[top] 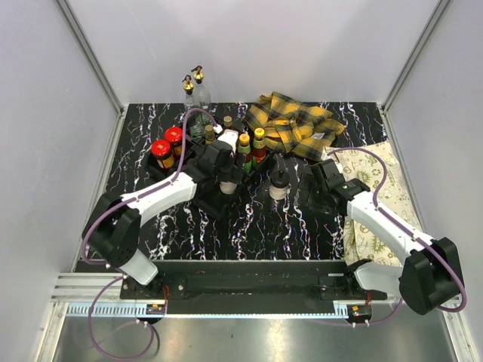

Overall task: Organize the condiment bottles
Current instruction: Place the bottle in the storage box.

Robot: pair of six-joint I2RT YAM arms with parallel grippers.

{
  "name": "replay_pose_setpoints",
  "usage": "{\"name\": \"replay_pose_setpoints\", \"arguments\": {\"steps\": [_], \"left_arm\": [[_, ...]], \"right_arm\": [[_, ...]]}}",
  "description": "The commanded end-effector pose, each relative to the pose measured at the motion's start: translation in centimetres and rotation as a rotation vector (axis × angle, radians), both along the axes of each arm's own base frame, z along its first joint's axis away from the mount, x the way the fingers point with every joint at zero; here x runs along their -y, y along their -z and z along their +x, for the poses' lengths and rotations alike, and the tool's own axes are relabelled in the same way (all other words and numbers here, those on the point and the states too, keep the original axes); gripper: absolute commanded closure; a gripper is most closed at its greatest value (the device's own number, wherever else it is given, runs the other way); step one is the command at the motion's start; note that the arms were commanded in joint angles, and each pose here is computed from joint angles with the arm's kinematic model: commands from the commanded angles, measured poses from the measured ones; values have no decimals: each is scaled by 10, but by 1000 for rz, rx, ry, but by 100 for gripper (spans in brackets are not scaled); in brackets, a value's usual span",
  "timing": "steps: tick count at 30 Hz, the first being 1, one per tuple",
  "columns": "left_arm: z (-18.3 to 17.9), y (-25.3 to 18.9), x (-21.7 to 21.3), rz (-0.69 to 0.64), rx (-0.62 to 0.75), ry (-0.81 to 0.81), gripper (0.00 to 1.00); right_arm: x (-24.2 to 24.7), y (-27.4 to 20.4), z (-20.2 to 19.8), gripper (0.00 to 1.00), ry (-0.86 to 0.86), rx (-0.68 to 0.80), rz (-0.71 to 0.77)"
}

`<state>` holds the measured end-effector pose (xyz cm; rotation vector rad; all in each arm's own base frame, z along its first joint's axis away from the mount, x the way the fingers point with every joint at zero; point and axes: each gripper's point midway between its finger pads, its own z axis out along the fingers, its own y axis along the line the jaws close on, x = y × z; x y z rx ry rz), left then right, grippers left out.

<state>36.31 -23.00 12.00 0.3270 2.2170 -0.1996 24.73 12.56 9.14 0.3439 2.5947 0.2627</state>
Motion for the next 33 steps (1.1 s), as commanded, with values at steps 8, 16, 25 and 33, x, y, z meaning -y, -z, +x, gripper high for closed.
{"name": "replay_pose_setpoints", "arguments": {"steps": [8,16,25,33], "left_arm": [[-17,-123,-14,-162,257,23,1],[-67,-154,38,-312,245,361,1],[-90,-132,106,-323,193,526,1],[-73,-92,153,-296,134,523,1]], "right_arm": [[-3,-16,5,0,3,67,44],[0,-22,7,0,36,89,51],[11,-25,6,0,96,111,37],[22,-26,7,0,161,126,25]]}}
